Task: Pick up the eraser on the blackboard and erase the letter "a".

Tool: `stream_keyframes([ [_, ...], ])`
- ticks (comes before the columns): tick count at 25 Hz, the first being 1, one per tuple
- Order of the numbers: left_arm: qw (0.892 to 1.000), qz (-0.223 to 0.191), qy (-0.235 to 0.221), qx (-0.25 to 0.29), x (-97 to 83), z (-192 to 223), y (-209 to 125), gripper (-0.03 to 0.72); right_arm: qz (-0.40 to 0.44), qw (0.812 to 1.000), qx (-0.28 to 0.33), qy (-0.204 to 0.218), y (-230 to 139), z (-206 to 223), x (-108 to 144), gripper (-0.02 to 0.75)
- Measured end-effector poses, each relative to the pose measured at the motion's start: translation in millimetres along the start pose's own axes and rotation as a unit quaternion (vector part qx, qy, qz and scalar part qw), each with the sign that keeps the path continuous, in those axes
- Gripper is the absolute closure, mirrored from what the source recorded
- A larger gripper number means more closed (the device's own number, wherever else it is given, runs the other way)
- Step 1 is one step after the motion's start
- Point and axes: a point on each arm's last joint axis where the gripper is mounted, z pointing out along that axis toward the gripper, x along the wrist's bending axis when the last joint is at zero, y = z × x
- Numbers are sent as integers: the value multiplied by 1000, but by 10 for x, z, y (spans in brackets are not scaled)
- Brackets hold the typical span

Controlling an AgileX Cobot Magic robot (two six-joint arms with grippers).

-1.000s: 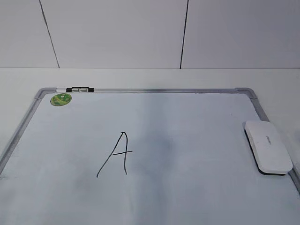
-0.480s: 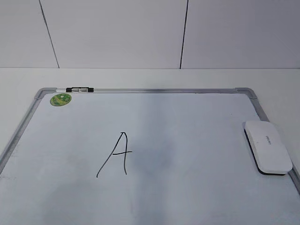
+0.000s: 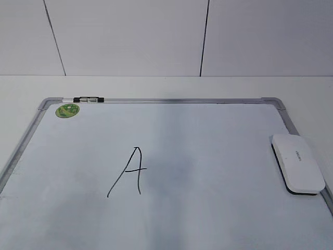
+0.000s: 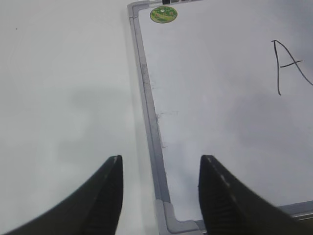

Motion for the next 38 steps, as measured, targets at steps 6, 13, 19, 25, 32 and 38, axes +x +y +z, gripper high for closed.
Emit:
stream_keyframes([
  [6, 1000, 0, 1, -4, 1, 0, 7, 327, 0, 1000, -2, 0, 4, 0, 0, 146],
  [13, 1000, 0, 1, -4, 2, 0, 8, 328, 0, 1000, -2, 0, 4, 0, 0, 146],
  [19, 1000, 1, 2, -6, 3, -3, 7, 328, 3, 1000, -2, -4, 5, -1, -1, 146],
  [25, 999, -7, 20, -25, -6, -50, -25, 328, 36, 998, -6, -45, -24, -30, -9, 146],
  [32, 999, -7, 25, -44, -15, -94, -55, 328, 54, 994, -60, -69, -133, -163, 5, 146],
  [38, 999, -7, 25, -44, -15, -94, -55, 328, 54, 994, -63, -71, -140, -171, 5, 146],
])
